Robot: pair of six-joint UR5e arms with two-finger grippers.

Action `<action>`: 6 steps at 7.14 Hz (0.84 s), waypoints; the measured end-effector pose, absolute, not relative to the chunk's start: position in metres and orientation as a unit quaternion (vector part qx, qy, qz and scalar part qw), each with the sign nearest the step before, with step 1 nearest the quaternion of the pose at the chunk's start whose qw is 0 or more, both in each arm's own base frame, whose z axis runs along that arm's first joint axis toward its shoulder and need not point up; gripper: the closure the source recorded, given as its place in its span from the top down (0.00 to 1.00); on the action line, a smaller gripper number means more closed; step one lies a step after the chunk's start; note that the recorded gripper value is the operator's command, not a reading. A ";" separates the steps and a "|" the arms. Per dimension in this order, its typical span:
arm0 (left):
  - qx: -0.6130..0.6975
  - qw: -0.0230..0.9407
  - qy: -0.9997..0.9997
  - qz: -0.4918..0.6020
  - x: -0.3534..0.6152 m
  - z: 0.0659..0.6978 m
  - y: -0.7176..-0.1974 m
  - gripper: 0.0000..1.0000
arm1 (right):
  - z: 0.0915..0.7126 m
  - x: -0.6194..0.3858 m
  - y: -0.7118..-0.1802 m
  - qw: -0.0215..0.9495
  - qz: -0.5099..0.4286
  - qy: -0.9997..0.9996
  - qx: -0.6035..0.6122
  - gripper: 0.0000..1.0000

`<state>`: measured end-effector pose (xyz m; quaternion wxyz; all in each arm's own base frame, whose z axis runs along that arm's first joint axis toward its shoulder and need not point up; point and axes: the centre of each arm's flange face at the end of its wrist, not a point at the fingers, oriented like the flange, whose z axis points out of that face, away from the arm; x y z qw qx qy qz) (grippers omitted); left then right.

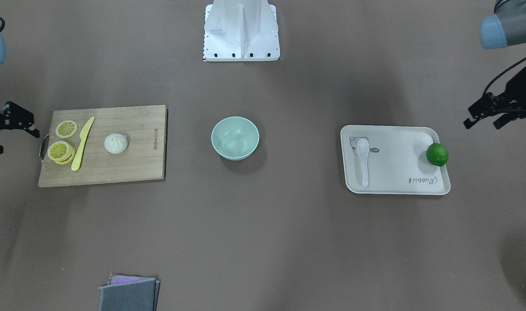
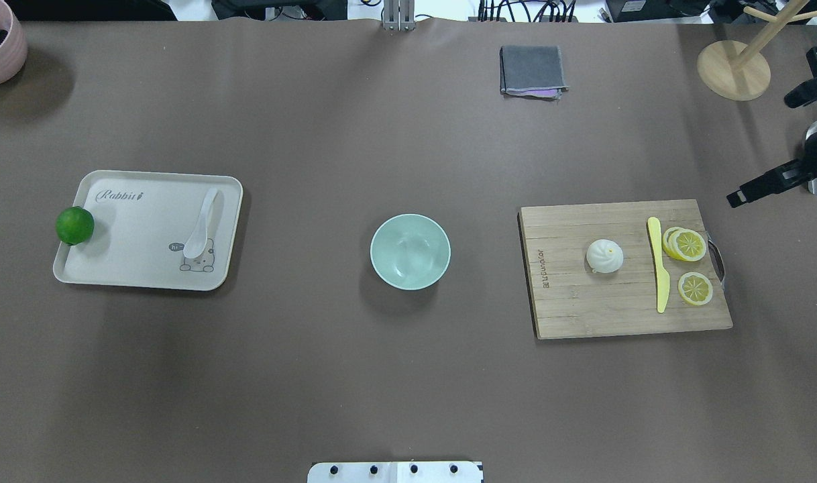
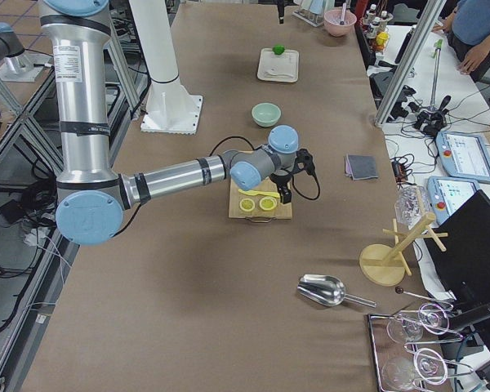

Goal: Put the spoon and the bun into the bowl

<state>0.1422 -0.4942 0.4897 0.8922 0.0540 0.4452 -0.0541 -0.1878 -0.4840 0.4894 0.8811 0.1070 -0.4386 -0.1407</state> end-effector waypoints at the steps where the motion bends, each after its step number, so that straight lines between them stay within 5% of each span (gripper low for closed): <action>1: 0.049 0.893 0.444 -0.053 0.181 0.473 -0.500 0.93 | 0.470 -0.222 -0.473 0.886 -0.131 -0.432 0.108 0.94; 6: 0.039 0.903 0.428 -0.006 0.345 0.434 -0.522 0.76 | 0.422 -0.303 -0.452 0.883 -0.135 -0.434 0.117 0.94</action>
